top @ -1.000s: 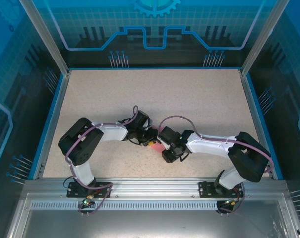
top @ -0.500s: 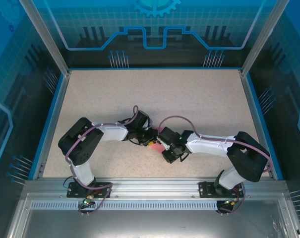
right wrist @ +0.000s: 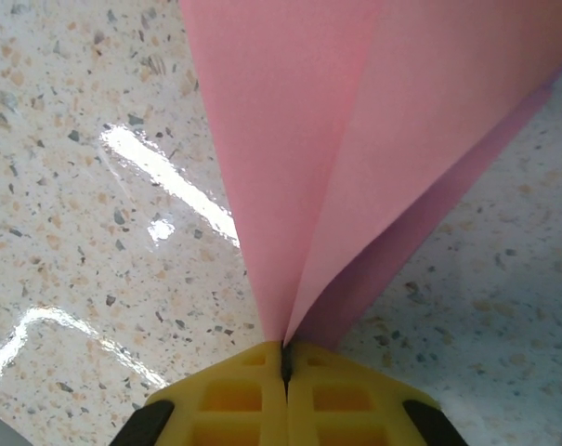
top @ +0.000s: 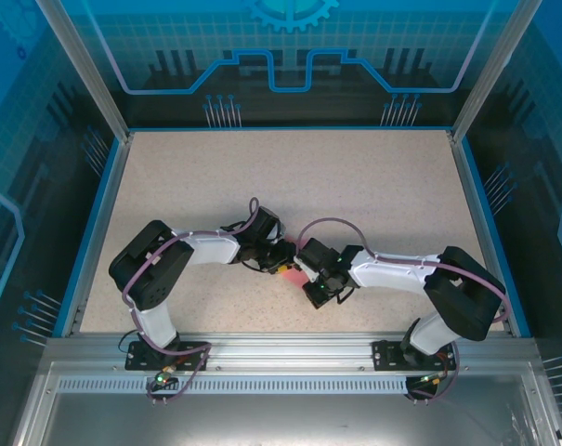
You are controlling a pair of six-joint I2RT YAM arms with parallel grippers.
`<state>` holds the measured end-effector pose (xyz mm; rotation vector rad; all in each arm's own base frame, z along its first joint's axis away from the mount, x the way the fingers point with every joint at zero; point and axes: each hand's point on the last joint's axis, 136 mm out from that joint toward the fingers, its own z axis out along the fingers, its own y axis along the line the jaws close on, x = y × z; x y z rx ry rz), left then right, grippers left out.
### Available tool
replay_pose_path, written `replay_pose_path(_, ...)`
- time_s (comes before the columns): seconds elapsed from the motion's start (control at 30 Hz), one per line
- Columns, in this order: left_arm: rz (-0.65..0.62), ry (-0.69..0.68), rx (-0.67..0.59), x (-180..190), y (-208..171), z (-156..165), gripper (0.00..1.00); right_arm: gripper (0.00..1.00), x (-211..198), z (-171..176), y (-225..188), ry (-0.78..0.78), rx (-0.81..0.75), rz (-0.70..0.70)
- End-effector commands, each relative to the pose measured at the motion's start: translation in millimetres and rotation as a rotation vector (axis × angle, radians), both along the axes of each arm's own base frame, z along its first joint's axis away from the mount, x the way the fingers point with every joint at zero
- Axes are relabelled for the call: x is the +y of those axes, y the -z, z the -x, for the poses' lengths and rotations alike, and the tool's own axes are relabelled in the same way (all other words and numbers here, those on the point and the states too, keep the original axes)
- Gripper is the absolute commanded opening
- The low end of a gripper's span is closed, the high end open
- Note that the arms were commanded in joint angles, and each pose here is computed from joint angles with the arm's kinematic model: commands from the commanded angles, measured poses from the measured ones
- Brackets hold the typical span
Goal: Fold a paper plane with a square sheet of paper (fold left side to right side)
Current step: Fourth fold the wing at the center of the table.
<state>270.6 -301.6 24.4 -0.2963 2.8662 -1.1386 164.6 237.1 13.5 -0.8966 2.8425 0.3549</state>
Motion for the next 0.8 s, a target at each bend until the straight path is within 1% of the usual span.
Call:
replay_pose_path(0.0, -0.047, 0.010, 0.004, 6, 3, 4, 0.43, 0.01, 7, 7, -4, -0.002, 0.055, -0.092)
replay_pose_path(0.17, -0.052, 0.010, 0.009, 7, 6, 6, 0.43, 0.01, 5, 8, -2, 0.005, 0.090, -0.126)
replay_pose_path(0.33, -0.053, 0.009, 0.013, 7, 8, 5, 0.43, 0.14, 2, 3, -11, 0.019, 0.078, -0.155)
replay_pose_path(0.43, -0.055, 0.008, 0.014, 7, 9, 5, 0.43, 0.21, 3, -1, -24, 0.022, 0.068, -0.201)
replay_pose_path(0.53, -0.053, 0.006, 0.014, 7, 7, 5, 0.43, 0.30, 5, -7, -38, 0.036, 0.083, -0.307)
replay_pose_path(0.7, -0.049, 0.007, 0.012, 6, 6, 4, 0.43, 0.36, 6, -29, -57, 0.099, 0.133, -0.523)
replay_pose_path(0.77, -0.048, 0.007, 0.010, 6, 6, 4, 0.43, 0.38, 7, -39, -60, 0.117, 0.151, -0.585)
